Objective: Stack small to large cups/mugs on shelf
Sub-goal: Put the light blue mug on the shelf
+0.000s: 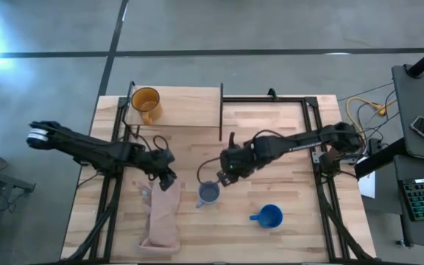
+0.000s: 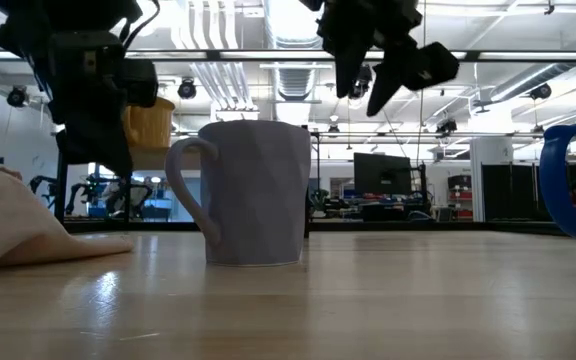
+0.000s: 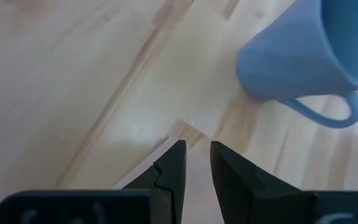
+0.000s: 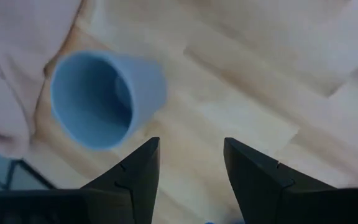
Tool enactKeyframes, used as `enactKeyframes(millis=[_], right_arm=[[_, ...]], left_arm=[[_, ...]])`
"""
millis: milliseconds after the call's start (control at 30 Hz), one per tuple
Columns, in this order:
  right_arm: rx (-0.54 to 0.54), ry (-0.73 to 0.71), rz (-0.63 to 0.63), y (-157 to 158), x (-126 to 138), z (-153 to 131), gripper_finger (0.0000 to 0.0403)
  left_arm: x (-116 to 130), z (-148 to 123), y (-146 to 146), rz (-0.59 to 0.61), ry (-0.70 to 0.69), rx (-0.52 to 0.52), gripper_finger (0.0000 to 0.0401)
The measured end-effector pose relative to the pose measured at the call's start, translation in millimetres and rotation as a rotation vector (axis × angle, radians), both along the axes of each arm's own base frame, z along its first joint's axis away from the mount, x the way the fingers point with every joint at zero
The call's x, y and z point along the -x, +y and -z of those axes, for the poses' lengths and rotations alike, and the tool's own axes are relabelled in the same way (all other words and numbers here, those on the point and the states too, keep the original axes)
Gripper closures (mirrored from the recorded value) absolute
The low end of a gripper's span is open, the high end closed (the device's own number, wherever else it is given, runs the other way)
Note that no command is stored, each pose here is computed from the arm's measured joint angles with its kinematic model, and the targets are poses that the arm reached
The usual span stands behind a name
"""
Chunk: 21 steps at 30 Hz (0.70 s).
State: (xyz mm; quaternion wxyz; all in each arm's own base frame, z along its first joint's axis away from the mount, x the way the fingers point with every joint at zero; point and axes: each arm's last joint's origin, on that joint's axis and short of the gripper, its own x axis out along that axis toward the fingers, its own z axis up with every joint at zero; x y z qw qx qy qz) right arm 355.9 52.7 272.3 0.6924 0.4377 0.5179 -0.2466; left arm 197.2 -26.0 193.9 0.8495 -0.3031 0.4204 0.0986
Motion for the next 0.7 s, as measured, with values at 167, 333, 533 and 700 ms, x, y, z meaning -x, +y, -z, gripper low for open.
enactKeyframes(millis=[167,333,533,700], right_arm=[[-0.06,-0.05,0.034,18,-2,15,0.0232],[-0.065,-0.087,0.068,22,-5,16,0.0232],[-0.073,-0.139,0.079,23,-11,16,0.0232],[-0.076,-0.126,0.077,25,-18,27,0.0232]], left_arm=[[-3,6,-2,0.008,0.03,-0.005,0.0342],[-6,7,-3,0.016,0.017,-0.012,0.0342],[-15,6,-4,0.019,-0.049,-0.017,0.0342],[-19,12,-4,0.018,-0.032,-0.022,0.0342]])
